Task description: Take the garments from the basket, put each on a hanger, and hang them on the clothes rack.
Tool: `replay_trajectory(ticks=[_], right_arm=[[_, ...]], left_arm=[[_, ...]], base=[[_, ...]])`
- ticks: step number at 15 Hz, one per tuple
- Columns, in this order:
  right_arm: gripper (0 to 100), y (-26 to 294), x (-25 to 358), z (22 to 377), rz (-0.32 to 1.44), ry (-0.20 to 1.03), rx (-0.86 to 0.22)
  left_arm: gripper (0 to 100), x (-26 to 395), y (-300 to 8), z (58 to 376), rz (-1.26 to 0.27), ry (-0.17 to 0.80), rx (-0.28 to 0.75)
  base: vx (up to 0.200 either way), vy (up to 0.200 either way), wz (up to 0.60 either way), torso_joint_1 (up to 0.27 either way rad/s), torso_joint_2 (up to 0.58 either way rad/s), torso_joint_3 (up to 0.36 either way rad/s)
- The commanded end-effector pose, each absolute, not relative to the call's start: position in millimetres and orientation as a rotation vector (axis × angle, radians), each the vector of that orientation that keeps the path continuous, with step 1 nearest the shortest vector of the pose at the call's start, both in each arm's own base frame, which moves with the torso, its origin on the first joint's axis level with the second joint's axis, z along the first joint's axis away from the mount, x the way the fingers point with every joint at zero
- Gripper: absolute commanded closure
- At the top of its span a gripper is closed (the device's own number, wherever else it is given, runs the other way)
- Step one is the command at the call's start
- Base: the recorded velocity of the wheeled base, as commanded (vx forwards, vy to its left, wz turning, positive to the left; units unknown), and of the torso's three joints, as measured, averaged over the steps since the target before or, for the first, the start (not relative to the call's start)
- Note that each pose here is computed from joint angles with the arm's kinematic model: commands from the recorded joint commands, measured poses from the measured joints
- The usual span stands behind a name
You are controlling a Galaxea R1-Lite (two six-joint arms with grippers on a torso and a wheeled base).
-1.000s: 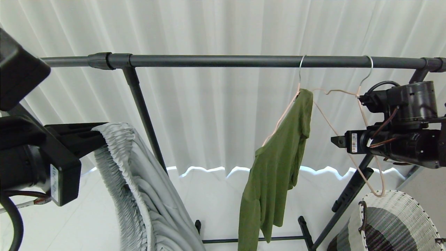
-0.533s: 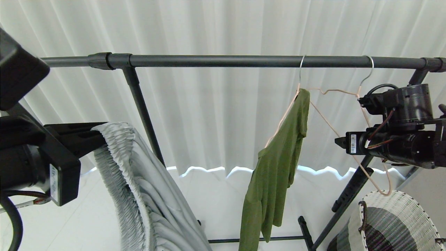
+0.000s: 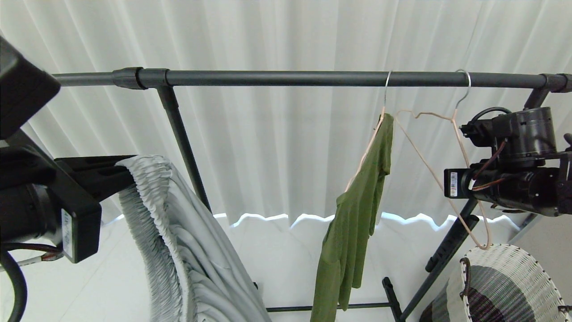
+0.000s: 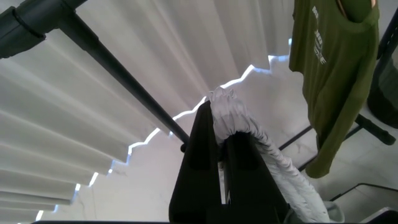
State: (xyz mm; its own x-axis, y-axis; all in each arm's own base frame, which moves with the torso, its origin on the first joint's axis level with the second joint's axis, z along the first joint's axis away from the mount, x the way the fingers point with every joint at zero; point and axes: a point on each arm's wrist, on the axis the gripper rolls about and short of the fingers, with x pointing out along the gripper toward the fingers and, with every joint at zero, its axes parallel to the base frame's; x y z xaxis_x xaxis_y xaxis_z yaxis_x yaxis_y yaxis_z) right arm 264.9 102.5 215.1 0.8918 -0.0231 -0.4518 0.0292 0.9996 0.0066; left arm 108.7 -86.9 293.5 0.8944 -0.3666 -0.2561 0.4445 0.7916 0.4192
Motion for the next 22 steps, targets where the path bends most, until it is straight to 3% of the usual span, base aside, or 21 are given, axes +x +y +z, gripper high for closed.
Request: replay_trajectory(ticks=[1,10,18,22], right_arm=[[100,102,262,220,-0.026,0.449,0.021],[100,85,217,246,-0.002,0.355,0.043],[100,69,180,231,0.015,0.374,-0.006],[100,79,172,229,0.08,0.376,-0.023]], left_arm=[[100,109,-87,294,-0.438,0.162,0.489],[100,109,-87,293,-0.438,0.16,0.49],[100,111,-89,292,-0.441,0.164,0.515],[100,114,-92,290,-0.445,0.175,0.522]], base=[[0.0,0.0,0.0,0.0,0.0,0.0],[0.0,0.0,0.0,0.0,0.0,0.0],[-0.2,0.0,0.0,0.002,0.0,0.0],[-0.2,0.0,0.0,0.001,0.0,0.004]])
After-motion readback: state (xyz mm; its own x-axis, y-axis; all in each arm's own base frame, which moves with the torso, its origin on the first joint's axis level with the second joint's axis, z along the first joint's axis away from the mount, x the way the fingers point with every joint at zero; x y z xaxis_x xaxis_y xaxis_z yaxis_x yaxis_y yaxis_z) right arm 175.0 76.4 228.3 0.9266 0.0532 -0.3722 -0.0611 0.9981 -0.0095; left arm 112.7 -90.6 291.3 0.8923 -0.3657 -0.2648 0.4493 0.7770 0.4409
